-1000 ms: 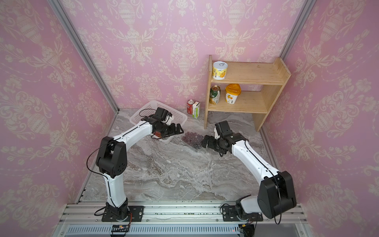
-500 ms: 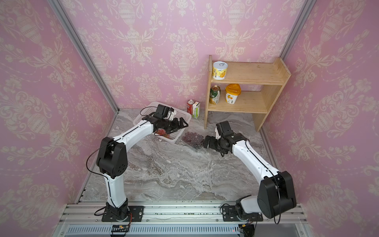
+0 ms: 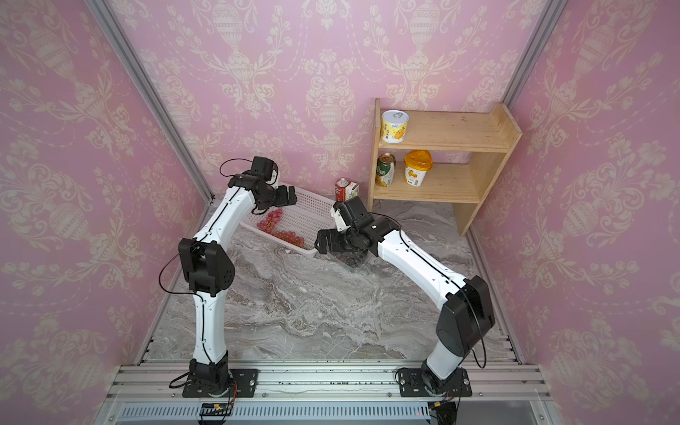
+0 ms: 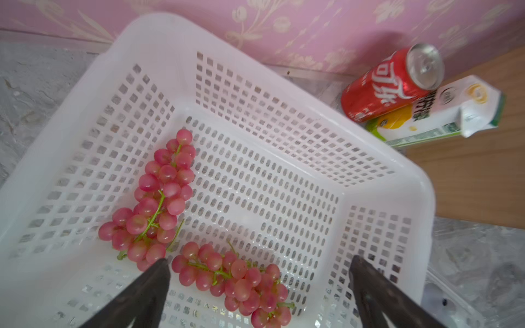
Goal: Pack grapes into containers
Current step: Adjust the basket at the center of the board, then pick up the grape from the basket.
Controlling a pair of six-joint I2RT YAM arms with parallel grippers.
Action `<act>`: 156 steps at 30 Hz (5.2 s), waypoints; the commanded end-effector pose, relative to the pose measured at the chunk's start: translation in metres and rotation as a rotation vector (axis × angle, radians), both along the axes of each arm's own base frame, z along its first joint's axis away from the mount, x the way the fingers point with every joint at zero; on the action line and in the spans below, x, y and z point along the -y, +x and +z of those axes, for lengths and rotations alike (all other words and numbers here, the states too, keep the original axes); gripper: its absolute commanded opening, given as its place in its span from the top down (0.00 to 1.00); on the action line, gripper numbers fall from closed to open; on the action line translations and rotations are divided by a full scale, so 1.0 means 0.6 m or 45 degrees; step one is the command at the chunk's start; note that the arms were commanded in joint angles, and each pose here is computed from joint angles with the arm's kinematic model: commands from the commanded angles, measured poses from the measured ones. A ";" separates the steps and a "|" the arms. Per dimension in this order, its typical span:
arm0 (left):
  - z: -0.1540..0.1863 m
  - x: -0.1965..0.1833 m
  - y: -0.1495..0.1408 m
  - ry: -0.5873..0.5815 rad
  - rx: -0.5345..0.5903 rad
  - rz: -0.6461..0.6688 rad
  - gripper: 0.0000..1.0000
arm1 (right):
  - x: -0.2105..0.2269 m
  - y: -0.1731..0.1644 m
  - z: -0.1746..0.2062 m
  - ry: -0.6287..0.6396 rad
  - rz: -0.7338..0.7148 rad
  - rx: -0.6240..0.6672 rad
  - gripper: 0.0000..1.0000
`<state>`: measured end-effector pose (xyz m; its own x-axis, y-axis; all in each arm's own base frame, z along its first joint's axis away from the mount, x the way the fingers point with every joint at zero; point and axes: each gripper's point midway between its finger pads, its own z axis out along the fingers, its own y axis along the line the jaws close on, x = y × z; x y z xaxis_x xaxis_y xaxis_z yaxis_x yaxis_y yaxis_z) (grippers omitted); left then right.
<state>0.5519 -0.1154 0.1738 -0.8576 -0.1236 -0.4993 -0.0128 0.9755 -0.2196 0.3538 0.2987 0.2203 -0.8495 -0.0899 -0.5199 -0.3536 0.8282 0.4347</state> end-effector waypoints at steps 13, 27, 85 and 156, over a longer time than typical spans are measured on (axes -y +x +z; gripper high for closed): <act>-0.092 -0.013 -0.113 -0.031 -0.269 -0.044 0.01 | -0.038 0.009 -0.047 -0.057 0.053 -0.102 0.00; -0.078 0.049 -0.239 -0.229 -0.333 -0.091 0.01 | -0.011 0.009 -0.054 -0.102 0.015 -0.107 0.00; -0.171 -0.071 -0.226 0.143 -0.633 -0.036 0.14 | 0.019 0.039 -0.065 -0.127 0.025 -0.118 0.01; -0.134 0.018 -0.204 0.124 -0.386 -0.226 0.80 | 0.037 0.029 -0.083 -0.064 0.001 -0.180 0.01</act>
